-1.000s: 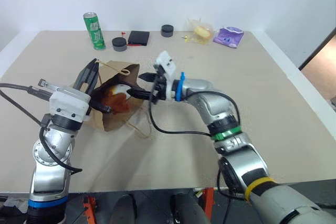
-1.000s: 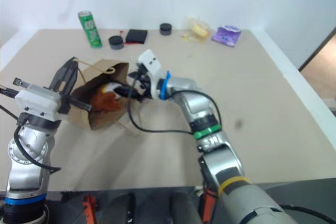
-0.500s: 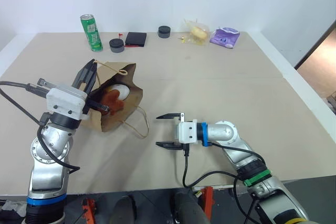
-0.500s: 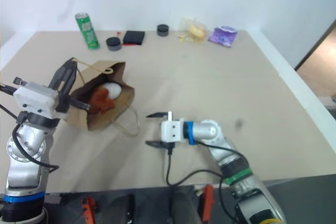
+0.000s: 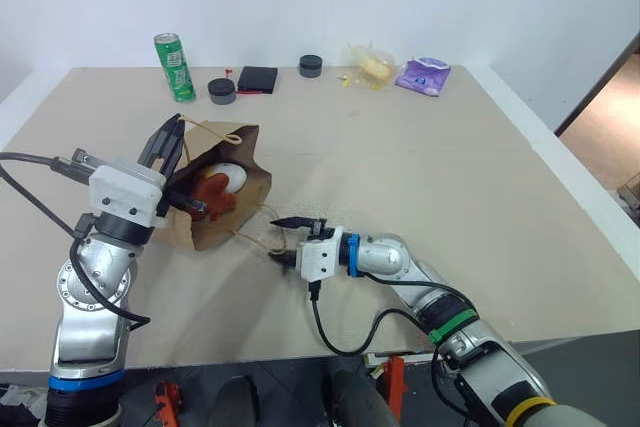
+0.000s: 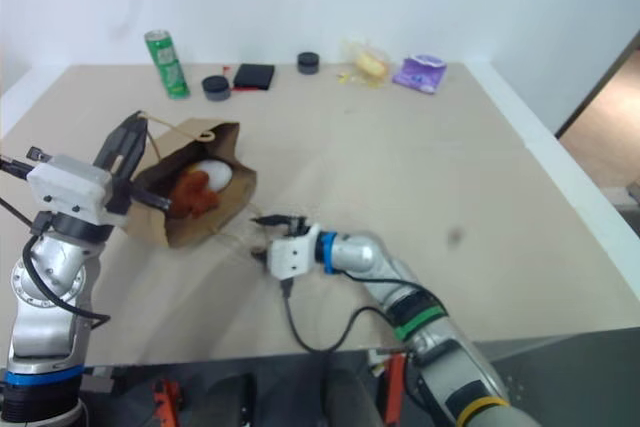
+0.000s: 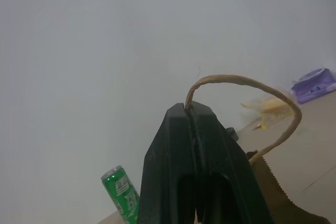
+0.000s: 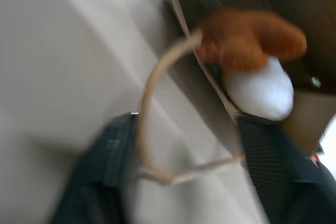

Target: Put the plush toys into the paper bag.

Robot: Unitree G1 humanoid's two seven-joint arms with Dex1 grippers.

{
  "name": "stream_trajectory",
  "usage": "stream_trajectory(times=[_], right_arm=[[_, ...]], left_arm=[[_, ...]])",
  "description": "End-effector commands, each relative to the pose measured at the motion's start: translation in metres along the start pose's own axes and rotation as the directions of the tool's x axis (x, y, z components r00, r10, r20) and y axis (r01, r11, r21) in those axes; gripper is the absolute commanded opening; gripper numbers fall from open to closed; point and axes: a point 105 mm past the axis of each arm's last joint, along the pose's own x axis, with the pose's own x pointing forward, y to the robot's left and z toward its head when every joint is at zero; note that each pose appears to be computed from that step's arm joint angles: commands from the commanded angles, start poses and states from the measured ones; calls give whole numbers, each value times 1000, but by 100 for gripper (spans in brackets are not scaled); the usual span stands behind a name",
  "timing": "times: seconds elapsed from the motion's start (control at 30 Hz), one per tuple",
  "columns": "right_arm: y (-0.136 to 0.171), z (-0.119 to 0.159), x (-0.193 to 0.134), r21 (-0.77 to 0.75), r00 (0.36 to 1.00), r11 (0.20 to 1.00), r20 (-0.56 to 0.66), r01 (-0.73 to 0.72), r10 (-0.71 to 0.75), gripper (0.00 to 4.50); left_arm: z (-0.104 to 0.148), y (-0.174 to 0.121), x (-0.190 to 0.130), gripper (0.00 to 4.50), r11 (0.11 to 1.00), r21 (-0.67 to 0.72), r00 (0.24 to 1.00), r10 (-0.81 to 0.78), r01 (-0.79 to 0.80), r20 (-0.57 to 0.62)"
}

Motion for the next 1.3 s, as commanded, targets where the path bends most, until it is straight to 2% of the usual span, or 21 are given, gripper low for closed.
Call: stream_trajectory(times=[0.03,0.1,0.33,0.5,0.73,0.97,1.1,1.13,1.17,1.2,1.23,1.27,1.3], right_arm=[[-18,3,-1,-48,997,996,16,73,-73,105],[-27,5,-2,-64,993,991,32,114,-113,4],[-89,38,-29,-164,943,936,176,312,-284,4],[-125,72,-44,-209,911,905,273,371,-310,4],[-141,102,-44,-206,899,908,331,366,-287,4],[-109,76,-34,-185,965,963,211,195,-154,4],[-110,75,-35,-166,967,969,204,185,-150,134],[-110,75,-35,-159,966,969,205,189,-154,188],[-112,75,-36,-138,964,971,210,196,-164,231],[-113,76,-36,-120,961,972,216,202,-173,295],[-115,77,-37,-101,959,974,222,205,-178,334],[-117,78,-38,-65,954,975,232,211,-191,392],[-119,79,-40,-21,948,976,241,218,-206,431]], left_arm=[[10,5,1,0,1000,12,999,12,-13,35],[9,5,2,0,1000,11,999,12,-12,34],[16,18,11,0,998,-6,996,60,-59,59],[17,26,13,0,994,-39,993,104,-102,51],[8,32,9,0,987,-71,989,147,-146,4],[-11,29,-2,0,979,-121,984,153,-163,-93],[-18,19,-6,0,963,-233,984,104,-135,-141],[-19,17,-6,55,959,-252,984,93,-130,-151],[-19,15,-7,77,954,-273,984,80,-121,-157],[-19,14,-7,132,953,-281,985,71,-114,-158],[-19,12,-8,173,945,-309,985,55,-105,-165],[-18,11,-8,229,939,-332,985,36,-91,-166],[-17,9,-9,260,931,-357,985,14,-75,-170]])
